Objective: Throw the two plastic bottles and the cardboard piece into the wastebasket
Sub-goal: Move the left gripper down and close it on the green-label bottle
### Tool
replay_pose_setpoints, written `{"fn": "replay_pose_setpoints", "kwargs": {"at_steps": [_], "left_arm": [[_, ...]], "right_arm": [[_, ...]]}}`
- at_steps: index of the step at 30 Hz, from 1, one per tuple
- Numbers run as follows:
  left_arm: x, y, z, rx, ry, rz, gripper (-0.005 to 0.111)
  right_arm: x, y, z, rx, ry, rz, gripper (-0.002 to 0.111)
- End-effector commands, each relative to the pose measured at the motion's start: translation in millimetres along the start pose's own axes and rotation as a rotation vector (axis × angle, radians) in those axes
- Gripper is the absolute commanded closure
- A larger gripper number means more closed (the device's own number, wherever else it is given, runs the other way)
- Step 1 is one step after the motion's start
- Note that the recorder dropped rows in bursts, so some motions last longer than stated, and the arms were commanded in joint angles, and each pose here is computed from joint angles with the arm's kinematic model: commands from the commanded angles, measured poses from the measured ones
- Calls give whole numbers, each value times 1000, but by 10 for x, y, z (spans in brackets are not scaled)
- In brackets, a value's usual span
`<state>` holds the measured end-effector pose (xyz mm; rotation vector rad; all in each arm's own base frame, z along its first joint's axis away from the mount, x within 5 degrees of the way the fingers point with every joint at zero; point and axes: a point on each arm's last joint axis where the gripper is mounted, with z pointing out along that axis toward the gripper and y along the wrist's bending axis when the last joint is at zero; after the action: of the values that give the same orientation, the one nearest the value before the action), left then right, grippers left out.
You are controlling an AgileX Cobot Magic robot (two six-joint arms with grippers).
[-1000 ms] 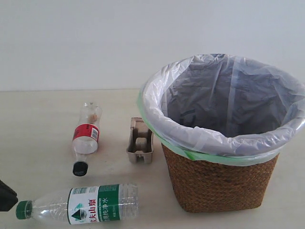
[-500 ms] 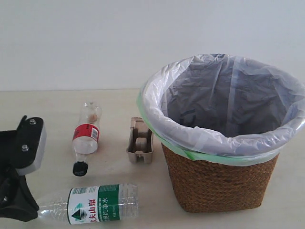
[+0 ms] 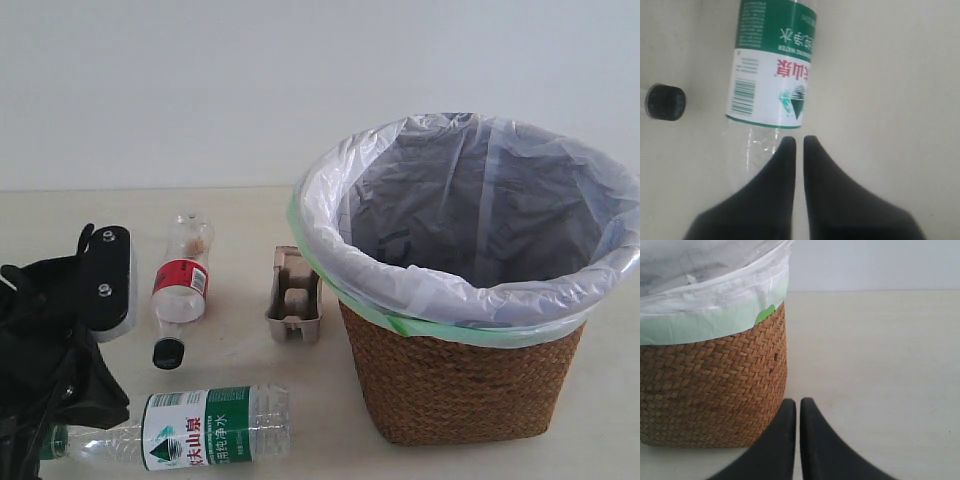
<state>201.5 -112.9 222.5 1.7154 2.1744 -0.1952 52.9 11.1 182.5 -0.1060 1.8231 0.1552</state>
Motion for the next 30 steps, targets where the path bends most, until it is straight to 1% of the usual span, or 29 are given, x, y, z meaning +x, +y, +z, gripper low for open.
{"fn": "replay_pose_setpoints", "kwargs": {"at_steps": [1, 2, 4, 7, 8, 10, 11, 12, 15, 16, 17, 22, 26, 30], "left_arm": [[-28, 28, 1, -29, -12, -17, 103], [-14, 27, 1, -27, 3, -15, 101], [3, 38, 0, -40, 21, -20, 91], [-7, 67, -1, -71, 9, -52, 64], [-14, 80, -2, -85, 0, -70, 52], [-27, 105, 2, -109, -15, -78, 39], [-30, 113, 9, -114, -17, -75, 38], [-28, 117, 24, -111, -12, -58, 39], [-5, 127, 130, -71, 27, -4, 52], [1, 131, 165, -59, 37, 14, 53], [11, 139, 221, -41, 52, 30, 53], [45, 184, 440, -3, 93, 20, 46], [66, 206, 557, 14, 113, 15, 46], [96, 222, 593, 11, 144, 50, 46]], "right_arm": [[-9, -4, -4, 7, -11, -8, 108], [-9, -4, -4, 7, -11, -8, 108], [-9, -4, -4, 7, -11, -8, 108], [-9, -4, -4, 7, -11, -8, 108], [-9, -4, -4, 7, -11, -8, 108], [-9, -4, -4, 7, -11, -8, 108], [-9, -4, -4, 7, -11, -8, 108], [-9, -4, -4, 7, -11, -8, 108], [-9, -4, -4, 7, -11, -8, 108], [-9, -4, -4, 7, -11, -8, 108], [-9, -4, -4, 7, -11, -8, 108], [-9, -4, -4, 7, -11, -8, 108], [-9, -4, -4, 7, -11, -8, 108], [-9, -4, -4, 7, -11, -8, 108]]}}
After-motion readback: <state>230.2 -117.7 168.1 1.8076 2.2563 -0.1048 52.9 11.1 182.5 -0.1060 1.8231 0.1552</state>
